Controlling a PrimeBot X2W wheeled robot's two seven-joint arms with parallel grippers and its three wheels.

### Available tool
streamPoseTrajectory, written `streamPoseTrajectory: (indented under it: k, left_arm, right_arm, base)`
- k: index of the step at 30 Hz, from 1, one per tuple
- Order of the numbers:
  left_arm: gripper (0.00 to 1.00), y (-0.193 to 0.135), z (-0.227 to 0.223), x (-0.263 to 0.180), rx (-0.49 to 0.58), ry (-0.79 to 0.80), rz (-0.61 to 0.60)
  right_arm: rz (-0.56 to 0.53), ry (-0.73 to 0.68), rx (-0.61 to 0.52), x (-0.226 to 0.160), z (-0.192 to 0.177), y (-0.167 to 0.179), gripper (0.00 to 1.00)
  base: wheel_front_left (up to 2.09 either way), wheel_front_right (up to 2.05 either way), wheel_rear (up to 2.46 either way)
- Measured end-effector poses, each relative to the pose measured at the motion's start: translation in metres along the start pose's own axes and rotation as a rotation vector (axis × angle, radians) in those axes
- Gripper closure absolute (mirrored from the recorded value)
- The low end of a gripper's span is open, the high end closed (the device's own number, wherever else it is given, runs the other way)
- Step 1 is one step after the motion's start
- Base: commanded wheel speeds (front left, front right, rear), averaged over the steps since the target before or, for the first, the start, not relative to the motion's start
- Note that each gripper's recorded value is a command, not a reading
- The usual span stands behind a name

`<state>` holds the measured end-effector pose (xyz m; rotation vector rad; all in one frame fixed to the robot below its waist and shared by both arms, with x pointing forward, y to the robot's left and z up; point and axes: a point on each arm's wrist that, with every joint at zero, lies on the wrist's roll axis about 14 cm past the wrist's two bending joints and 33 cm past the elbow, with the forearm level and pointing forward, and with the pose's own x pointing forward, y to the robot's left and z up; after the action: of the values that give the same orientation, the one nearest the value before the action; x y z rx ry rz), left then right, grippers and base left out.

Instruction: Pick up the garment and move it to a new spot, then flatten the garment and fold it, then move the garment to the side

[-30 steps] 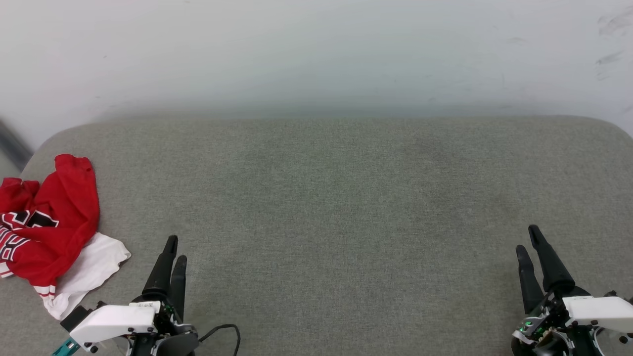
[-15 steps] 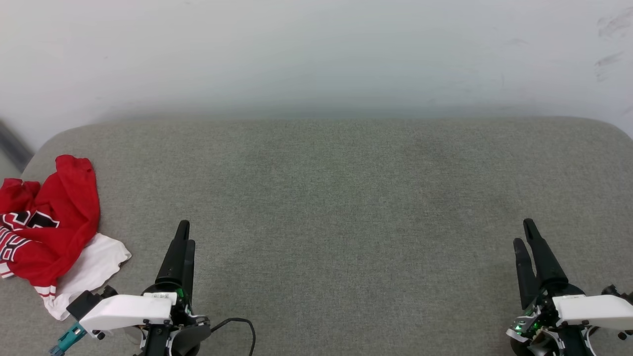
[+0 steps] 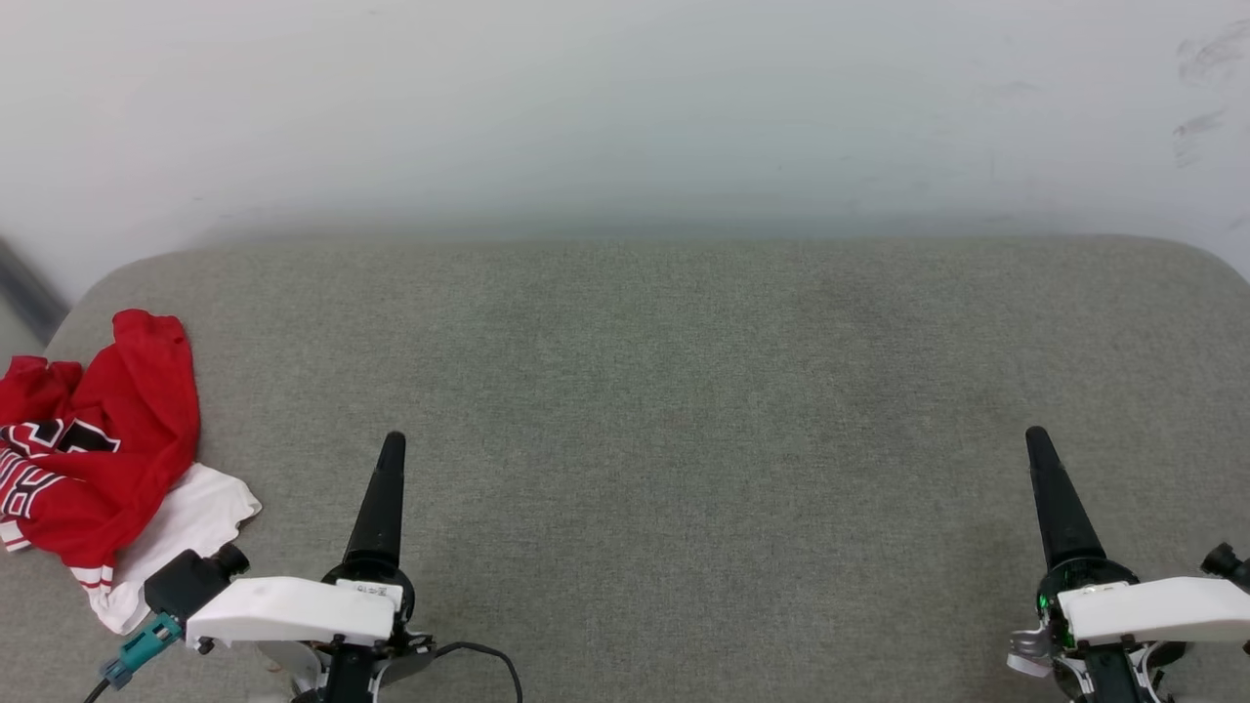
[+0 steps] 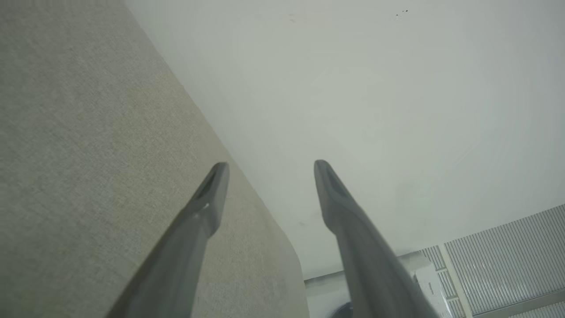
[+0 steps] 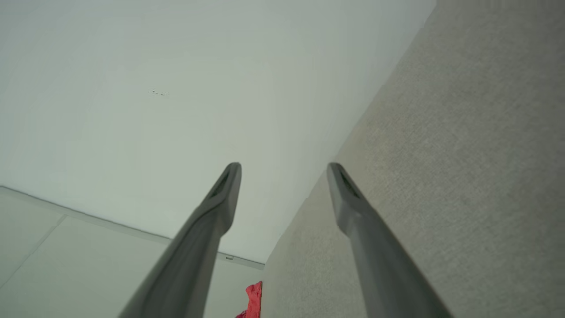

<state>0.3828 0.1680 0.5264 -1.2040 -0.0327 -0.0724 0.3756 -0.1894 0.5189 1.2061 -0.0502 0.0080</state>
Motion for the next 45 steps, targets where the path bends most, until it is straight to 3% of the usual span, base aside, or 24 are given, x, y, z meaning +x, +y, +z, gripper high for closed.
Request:
streamPoseTrajectory:
  k: [17,27,45]
  left_arm:
    - [0.00,-0.014,-0.006,0.000,0.411,0.013,-0.061]
    - [0.00,-0.014,-0.006,0.000,0.609,0.012,-0.076]
    - [0.00,-0.018,-0.007,0.000,0.871,0.005,-0.117]
  right_arm:
    - [0.055,0.021,-0.482,-0.002,0.001,0.015,0.00]
    - [0.076,0.033,-0.652,-0.003,0.000,0.023,0.00]
    - [0.106,0.019,-0.915,-0.005,0.004,0.035,0.00]
  base:
    - [0.00,0.00,0.00]
    - [0.00,0.00,0.00]
    - [0.00,0.00,0.00]
